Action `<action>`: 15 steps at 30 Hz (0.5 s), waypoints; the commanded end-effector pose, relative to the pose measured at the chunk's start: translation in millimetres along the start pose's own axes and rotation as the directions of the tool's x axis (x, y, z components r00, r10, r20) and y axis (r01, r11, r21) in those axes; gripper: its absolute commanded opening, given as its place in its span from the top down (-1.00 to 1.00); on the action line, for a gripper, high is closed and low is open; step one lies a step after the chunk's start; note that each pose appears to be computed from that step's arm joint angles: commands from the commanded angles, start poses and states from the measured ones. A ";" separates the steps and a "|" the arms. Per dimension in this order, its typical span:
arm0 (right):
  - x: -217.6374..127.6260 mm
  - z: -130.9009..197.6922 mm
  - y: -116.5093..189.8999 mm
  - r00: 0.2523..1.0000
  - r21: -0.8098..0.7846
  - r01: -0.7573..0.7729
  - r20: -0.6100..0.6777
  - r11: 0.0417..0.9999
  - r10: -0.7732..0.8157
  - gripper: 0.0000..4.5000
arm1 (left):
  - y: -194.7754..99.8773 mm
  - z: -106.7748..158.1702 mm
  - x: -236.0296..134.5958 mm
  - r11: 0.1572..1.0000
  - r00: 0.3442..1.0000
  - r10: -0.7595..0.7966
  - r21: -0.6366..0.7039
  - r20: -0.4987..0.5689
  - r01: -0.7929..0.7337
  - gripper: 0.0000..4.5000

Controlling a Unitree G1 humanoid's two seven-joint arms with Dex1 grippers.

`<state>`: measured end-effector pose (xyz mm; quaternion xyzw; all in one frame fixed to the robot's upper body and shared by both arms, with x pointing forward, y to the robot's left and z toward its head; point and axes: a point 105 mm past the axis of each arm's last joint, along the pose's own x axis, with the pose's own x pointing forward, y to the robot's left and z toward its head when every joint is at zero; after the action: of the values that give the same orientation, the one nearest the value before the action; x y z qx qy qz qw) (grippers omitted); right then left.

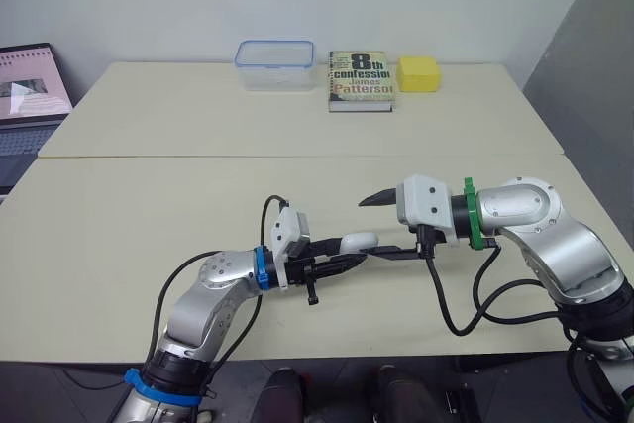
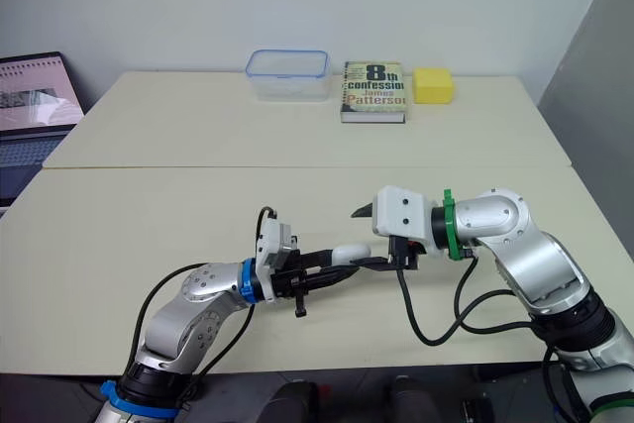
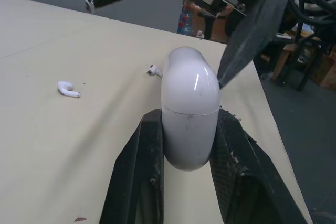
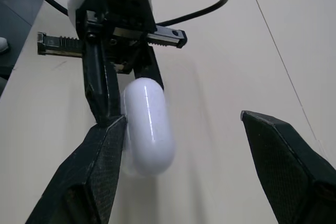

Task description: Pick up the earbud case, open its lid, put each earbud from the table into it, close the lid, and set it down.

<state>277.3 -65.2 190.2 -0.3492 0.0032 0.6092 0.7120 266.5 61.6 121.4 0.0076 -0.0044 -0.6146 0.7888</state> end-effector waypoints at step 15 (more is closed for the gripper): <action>-20.1 7.4 -27.4 0.995 -0.031 0.095 0.011 0.995 -0.094 -0.61 | 1.3 14.8 0.5 0.998 0.998 0.006 0.068 0.061 -0.011 0.64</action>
<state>294.1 -76.5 203.7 -0.3497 -0.0022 0.5854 0.7314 267.5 60.9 124.8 0.0158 -0.0202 -0.6132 0.7895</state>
